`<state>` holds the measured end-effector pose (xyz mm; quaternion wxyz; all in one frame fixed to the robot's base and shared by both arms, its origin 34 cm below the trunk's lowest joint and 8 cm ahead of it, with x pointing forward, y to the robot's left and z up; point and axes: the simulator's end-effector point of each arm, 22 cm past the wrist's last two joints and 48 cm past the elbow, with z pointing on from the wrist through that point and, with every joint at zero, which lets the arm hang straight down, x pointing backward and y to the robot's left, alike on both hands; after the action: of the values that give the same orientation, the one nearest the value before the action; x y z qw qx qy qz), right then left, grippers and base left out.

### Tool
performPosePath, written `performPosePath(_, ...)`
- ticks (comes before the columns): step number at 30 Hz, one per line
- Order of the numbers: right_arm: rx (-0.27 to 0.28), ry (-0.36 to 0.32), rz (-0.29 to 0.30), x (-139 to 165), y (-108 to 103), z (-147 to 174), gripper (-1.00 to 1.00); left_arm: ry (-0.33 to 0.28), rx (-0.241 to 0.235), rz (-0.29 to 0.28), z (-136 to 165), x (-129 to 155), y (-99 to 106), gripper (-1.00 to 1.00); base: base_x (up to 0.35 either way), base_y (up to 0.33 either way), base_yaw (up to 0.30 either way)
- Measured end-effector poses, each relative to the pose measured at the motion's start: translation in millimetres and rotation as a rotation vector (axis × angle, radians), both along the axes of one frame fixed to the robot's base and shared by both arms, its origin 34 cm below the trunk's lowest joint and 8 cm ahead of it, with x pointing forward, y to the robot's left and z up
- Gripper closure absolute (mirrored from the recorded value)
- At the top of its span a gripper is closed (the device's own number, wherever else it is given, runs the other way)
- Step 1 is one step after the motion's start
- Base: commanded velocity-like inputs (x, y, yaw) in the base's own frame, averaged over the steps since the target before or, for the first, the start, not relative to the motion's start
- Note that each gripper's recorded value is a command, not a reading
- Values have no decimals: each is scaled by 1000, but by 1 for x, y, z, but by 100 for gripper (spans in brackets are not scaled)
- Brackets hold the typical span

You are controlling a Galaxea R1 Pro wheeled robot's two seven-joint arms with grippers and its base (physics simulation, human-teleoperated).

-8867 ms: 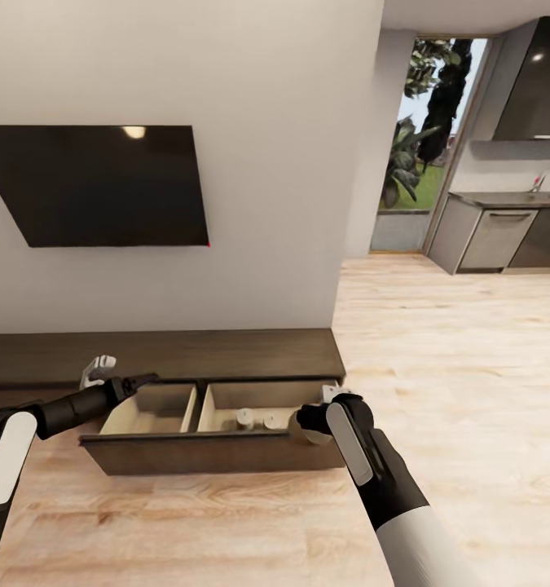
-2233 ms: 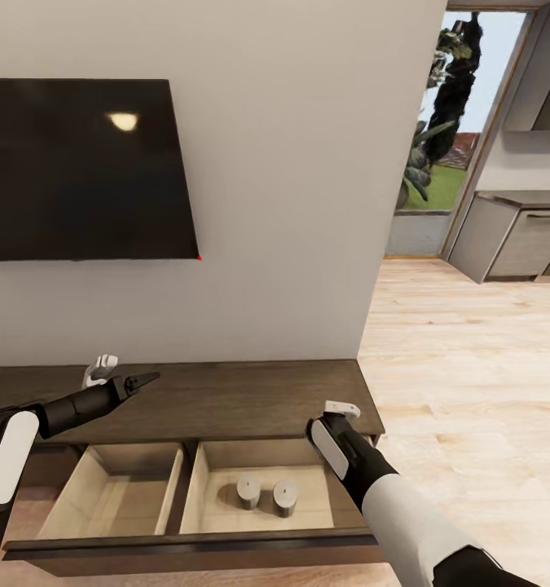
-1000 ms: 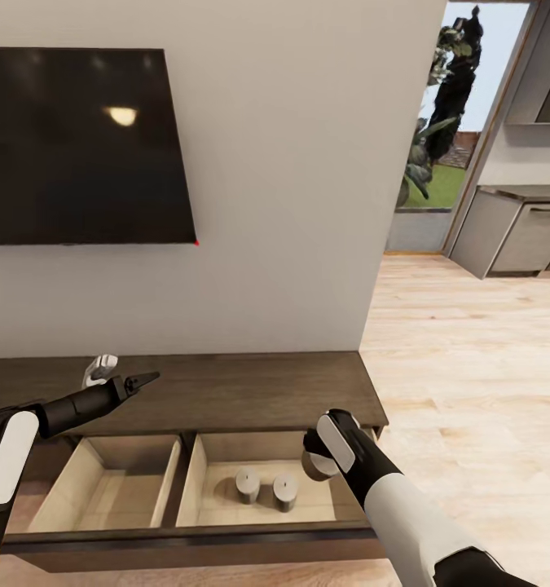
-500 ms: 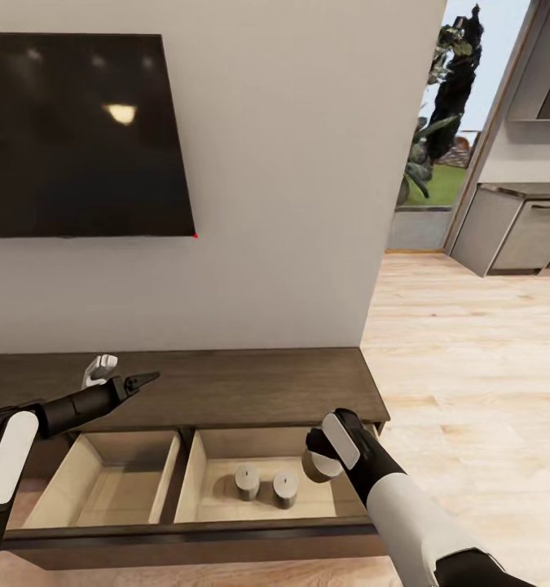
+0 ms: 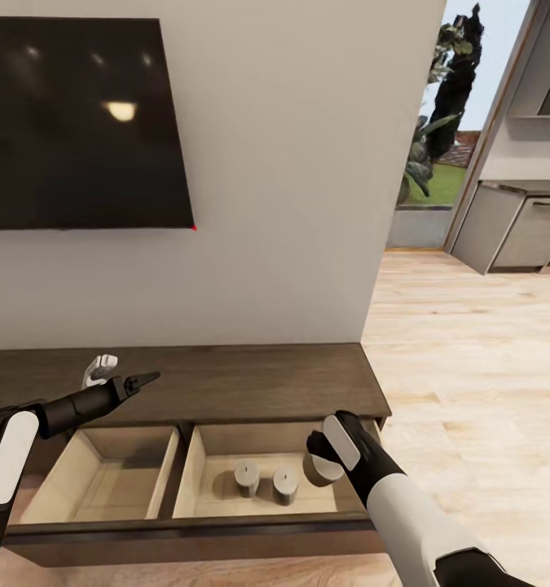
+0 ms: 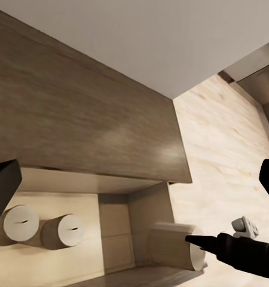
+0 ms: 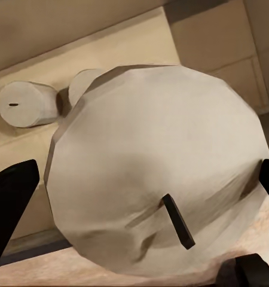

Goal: Place each of the two pumpkins and all three candles from the living room inside a cabinet in the living room (use any cabinet), then make sure every cabinet is closed, and position the cauldron so it is next to a table in the living room.

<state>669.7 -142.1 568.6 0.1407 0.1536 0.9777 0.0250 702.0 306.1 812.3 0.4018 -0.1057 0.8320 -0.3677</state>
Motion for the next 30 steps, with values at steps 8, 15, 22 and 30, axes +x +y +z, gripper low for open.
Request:
performPosePath(8, -13, -19, -14, 1, -4, -16, 100, -1, -2, -1, -15, -2, 0, -100, 0, 0, 0)
performPosePath(15, -28, -22, -36, -4, -8, -37, 100, -1, -2, -1, -29, -4, 0, -100, 0, 0, 0)
performPosePath(22, -29, -20, -36, -7, -8, -52, 100, -1, -2, -1, -42, -6, 0, -100, 0, 0, 0)
performPosePath(30, -29, -22, -37, -8, -9, -62, 100, -4, -2, -2, -51, -7, -1, -100, 0, 0, 0)
